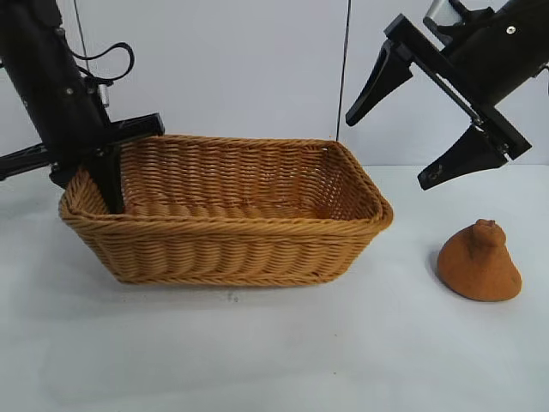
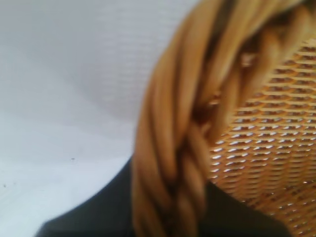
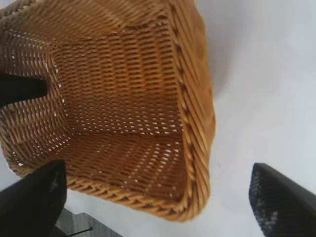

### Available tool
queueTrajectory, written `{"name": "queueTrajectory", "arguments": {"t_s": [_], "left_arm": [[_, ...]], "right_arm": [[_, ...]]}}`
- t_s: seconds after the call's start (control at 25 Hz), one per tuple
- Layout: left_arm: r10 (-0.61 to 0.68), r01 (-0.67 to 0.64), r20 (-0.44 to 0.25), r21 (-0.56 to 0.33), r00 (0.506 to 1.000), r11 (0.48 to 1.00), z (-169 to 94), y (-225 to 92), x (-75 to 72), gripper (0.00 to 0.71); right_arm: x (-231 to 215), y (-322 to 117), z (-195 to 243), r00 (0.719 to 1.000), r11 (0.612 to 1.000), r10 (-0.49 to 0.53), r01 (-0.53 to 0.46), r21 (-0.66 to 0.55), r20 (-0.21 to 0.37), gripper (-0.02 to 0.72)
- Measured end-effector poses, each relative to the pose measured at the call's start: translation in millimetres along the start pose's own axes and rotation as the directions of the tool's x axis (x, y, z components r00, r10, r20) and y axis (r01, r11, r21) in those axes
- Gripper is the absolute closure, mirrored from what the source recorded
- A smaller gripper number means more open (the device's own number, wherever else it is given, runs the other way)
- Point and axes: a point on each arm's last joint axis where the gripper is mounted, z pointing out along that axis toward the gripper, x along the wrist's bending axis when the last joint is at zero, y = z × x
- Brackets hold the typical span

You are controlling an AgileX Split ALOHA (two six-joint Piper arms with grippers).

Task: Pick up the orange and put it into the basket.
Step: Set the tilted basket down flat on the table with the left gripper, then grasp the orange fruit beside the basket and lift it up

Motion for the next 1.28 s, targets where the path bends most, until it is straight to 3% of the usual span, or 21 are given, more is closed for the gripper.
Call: {"name": "queueTrajectory", "arguments": {"t_s": [0.52, 0.6, 0.76, 0.84, 1.08, 1.28], "left_arm": [[-0.013, 0.014, -0.017, 0.046, 1.000, 0.999, 35.7, 5.0, 4.5, 0.618], [-0.013, 0.013, -0.016, 0.043, 1.000, 0.999, 35.3, 5.5, 4.2, 0.542], [-0.011, 0.012, -0.014, 0.035, 1.000, 0.999, 34.5, 6.6, 3.6, 0.240], [-0.011, 0.012, -0.014, 0.038, 1.000, 0.999, 34.3, 6.4, 3.6, 0.156], [0.028, -0.026, -0.023, 0.058, 0.999, 0.998, 7.6, 9.3, -5.3, 0.099], [0.126, -0.136, -0.078, -0.137, 0.989, 0.981, -59.8, 23.1, -20.0, 0.098]], "right_arm": [[-0.6, -0.3, 0.0, 1.000, 1.000, -0.005, 0.005, 0.003, 0.006, 0.010], [-0.7, -0.3, 0.0, 1.000, 1.000, -0.006, 0.006, 0.003, 0.007, 0.010], [-0.7, -0.3, 0.0, 1.000, 1.000, -0.006, 0.006, 0.003, 0.008, 0.010], [-0.7, -0.3, 0.0, 1.000, 1.000, -0.006, 0.006, 0.004, 0.008, 0.010], [-0.8, -0.3, 0.0, 1.000, 1.000, -0.007, 0.007, 0.004, 0.009, 0.010], [-0.8, -0.3, 0.0, 1.000, 1.000, -0.007, 0.007, 0.004, 0.009, 0.010]]}}
